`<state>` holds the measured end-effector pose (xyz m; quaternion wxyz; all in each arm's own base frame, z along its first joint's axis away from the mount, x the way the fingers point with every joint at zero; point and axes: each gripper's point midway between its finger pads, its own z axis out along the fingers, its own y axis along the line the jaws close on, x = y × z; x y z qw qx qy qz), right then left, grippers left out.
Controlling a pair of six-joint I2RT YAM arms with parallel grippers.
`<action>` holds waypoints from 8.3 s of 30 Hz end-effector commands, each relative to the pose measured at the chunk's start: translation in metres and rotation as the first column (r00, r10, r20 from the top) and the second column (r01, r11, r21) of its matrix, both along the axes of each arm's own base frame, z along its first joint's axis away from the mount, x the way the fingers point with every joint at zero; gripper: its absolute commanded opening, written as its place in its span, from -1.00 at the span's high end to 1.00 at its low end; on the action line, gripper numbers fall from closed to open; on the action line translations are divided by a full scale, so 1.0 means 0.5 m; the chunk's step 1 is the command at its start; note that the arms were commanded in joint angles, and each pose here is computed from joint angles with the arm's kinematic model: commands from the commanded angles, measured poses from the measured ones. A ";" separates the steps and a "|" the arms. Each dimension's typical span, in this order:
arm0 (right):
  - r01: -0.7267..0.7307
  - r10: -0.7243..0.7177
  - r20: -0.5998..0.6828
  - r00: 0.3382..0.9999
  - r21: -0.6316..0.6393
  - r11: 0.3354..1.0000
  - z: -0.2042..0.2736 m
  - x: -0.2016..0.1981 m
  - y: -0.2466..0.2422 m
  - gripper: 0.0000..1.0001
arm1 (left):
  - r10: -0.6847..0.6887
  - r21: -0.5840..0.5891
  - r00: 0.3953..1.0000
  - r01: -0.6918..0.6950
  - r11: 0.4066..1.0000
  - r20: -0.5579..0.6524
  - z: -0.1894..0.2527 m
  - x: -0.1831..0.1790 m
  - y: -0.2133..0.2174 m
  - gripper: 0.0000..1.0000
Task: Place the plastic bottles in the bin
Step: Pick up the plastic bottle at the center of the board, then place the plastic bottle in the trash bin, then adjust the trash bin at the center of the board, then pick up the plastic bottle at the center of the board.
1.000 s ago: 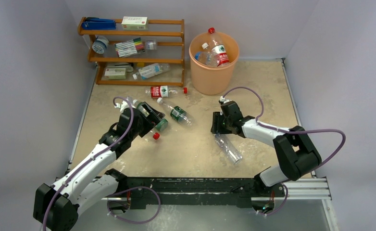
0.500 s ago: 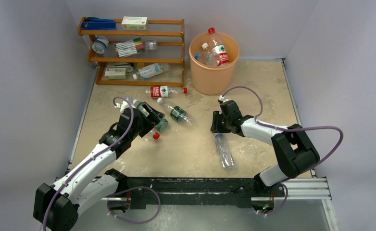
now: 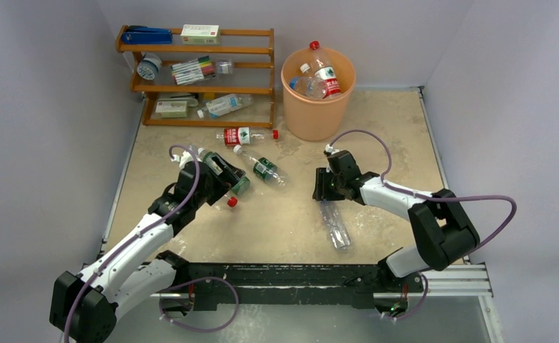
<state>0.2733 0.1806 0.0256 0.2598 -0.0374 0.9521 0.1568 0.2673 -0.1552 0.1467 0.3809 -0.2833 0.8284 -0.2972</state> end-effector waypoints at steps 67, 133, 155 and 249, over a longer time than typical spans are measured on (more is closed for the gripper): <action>0.116 -0.368 0.910 0.190 0.352 0.929 1.055 0.589 -0.221 0.42 | -0.029 0.013 0.999 0.029 1.000 0.040 0.022 0.009 -0.007 -0.80; 0.262 -0.230 0.444 0.866 -0.010 0.965 0.404 0.543 -0.142 -0.06 | -0.041 -0.002 0.998 0.042 0.999 0.045 0.035 -0.005 -0.006 -0.79; 0.381 -0.342 0.527 0.778 0.037 0.924 0.562 0.520 -0.300 -0.57 | -0.047 -0.023 0.998 0.048 0.999 0.036 0.020 0.006 -0.019 -0.78; -0.439 0.406 0.414 0.815 -0.016 0.898 0.253 0.085 0.253 -0.11 | -0.006 -0.029 0.999 0.007 1.000 0.041 0.027 -0.014 0.003 -0.84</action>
